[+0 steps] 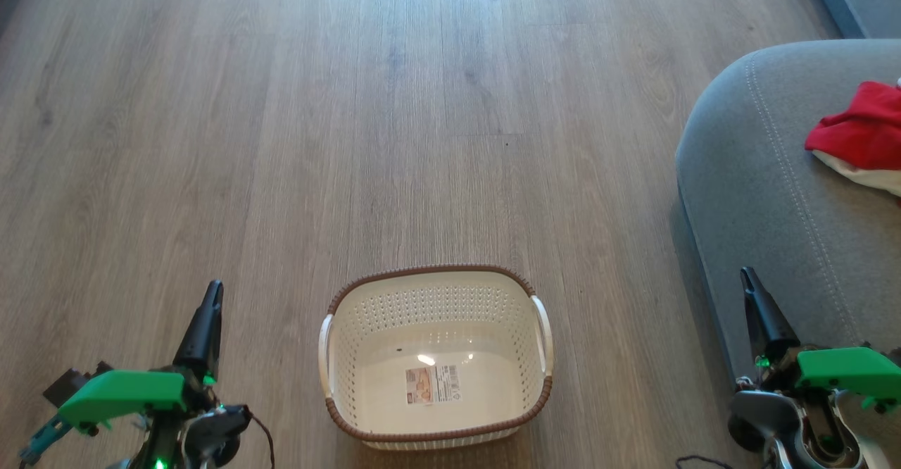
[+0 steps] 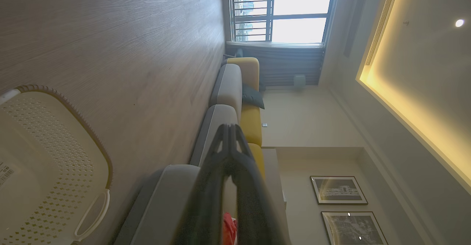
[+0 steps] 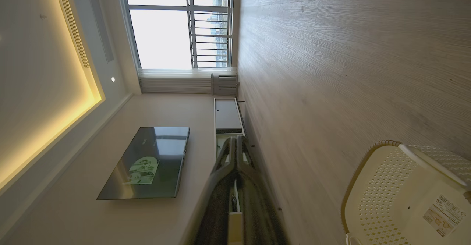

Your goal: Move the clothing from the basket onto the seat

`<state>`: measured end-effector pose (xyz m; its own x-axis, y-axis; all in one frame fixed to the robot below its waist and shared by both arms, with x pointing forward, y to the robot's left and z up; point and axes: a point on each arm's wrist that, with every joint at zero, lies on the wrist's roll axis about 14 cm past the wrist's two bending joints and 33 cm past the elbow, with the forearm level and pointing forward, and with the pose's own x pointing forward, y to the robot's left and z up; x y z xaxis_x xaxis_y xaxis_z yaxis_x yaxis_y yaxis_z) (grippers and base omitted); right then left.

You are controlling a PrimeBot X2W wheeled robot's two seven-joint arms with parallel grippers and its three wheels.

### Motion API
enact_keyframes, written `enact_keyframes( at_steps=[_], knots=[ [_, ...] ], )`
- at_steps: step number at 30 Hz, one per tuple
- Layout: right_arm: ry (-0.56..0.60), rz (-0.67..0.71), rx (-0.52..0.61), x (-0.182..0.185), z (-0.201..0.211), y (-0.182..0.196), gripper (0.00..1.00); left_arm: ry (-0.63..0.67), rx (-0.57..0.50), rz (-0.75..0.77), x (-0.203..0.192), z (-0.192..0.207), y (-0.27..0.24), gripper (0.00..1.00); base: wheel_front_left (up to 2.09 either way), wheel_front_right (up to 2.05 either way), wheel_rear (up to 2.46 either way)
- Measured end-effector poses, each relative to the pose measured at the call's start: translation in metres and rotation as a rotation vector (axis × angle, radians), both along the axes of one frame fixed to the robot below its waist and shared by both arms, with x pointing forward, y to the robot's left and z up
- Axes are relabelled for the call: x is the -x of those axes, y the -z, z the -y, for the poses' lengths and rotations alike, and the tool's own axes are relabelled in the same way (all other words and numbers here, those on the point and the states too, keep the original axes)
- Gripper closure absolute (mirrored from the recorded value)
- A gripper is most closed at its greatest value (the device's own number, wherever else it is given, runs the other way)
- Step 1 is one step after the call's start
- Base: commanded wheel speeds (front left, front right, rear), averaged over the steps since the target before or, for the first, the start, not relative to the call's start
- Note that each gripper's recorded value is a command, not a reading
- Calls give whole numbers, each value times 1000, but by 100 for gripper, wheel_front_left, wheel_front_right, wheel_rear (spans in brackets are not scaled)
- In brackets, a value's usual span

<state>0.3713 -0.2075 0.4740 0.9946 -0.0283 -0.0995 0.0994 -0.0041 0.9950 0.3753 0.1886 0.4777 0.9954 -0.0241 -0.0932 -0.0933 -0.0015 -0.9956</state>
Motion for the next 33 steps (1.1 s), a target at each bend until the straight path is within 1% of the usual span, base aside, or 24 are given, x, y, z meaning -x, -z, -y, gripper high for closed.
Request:
enact_keyframes(
  at_steps=[33],
  knots=[
    [0,0,-1,0,0,0,100,-1,0,0,0,0,0,100,0,0,0]
  ],
)
